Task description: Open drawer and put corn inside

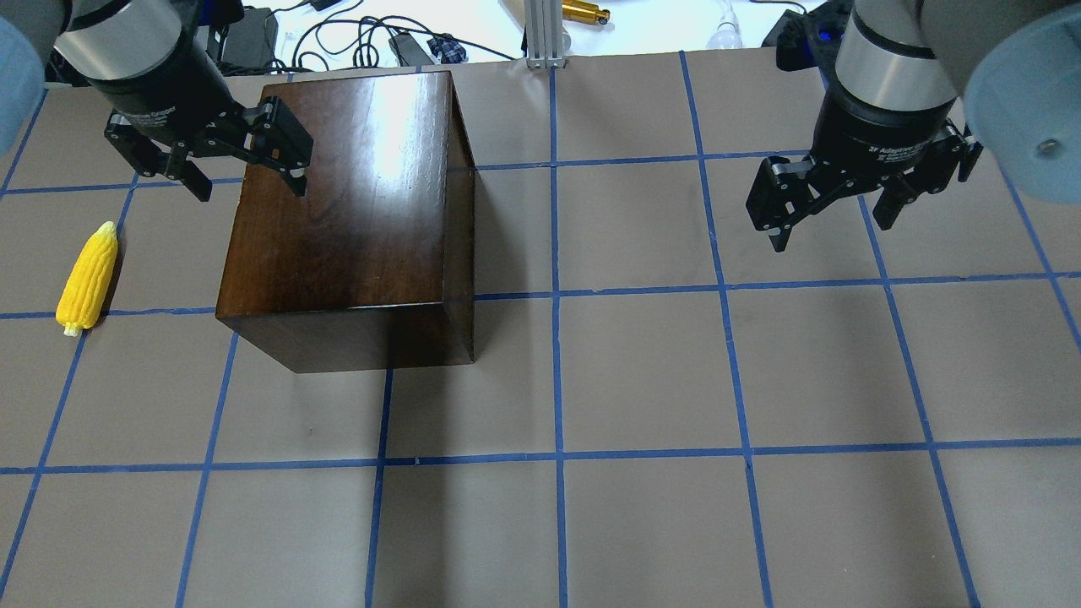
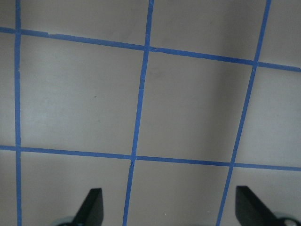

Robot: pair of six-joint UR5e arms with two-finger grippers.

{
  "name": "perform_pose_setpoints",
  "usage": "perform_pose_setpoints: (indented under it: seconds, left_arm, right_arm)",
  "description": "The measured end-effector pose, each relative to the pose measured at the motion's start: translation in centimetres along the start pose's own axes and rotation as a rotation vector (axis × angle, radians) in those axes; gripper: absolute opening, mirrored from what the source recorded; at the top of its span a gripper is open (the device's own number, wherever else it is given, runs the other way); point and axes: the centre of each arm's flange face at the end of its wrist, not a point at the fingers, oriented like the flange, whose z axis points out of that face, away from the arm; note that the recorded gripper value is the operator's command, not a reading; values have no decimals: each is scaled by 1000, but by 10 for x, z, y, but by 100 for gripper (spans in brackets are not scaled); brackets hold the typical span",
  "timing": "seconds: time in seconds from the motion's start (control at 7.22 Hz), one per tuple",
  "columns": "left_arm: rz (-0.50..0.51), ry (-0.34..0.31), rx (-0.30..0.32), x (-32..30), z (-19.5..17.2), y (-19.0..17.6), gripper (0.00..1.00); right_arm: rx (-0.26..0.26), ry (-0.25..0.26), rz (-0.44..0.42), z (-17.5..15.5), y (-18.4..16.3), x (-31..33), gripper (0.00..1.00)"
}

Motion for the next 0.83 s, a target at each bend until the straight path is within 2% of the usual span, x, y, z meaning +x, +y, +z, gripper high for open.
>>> perform_pose_setpoints:
  seconds: [0.55, 0.83]
  left_arm:
    - [-2, -4, -1, -11, 0, -3, 100]
    - [-34, -3, -2, -58, 0, -9, 100]
  right_arm:
    - [-1, 0, 0, 0, 0, 0, 100]
    - [0, 0, 0, 0, 0, 0, 100]
